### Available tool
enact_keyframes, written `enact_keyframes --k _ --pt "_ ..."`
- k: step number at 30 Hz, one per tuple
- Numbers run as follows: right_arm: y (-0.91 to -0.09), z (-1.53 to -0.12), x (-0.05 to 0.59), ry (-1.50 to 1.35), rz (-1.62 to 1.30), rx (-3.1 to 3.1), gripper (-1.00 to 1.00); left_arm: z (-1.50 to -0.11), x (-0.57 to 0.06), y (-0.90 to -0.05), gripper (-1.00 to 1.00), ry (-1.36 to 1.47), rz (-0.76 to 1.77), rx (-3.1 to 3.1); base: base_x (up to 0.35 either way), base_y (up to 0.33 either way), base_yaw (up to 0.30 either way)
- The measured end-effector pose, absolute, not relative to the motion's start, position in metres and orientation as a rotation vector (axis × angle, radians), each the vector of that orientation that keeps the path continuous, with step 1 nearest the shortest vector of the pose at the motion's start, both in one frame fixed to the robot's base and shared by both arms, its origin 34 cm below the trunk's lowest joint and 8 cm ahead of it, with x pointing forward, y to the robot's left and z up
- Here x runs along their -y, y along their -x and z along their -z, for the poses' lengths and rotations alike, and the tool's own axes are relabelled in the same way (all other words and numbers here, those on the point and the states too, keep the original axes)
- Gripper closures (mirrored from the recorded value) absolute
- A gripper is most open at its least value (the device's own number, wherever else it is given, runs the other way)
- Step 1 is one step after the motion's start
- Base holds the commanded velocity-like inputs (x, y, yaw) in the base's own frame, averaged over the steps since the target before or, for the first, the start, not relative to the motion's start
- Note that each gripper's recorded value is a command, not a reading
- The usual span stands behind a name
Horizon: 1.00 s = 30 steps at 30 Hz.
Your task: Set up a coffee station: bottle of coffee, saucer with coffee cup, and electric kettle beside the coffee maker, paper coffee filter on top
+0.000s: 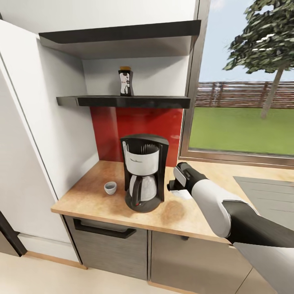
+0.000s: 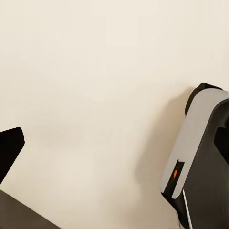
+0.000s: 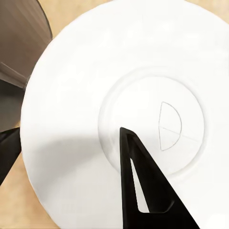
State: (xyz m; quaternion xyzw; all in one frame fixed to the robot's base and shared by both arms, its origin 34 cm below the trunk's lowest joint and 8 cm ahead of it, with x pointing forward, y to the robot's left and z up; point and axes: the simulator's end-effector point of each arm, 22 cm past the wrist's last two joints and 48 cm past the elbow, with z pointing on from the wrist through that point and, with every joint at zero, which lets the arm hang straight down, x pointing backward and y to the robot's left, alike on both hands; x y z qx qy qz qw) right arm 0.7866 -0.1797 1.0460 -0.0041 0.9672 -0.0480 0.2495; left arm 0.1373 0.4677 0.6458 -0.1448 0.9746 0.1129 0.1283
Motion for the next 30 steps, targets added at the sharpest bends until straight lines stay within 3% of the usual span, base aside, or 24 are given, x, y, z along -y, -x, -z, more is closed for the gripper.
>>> enact_keyframes --k 30 --pt "-0.793 -1.011 0.201 -0.014 0.159 -2.656 1.00 -0.621 -0.467 -0.148 -1.00 0.427 -0.328 -2.832 0.000 0.000 0.000"
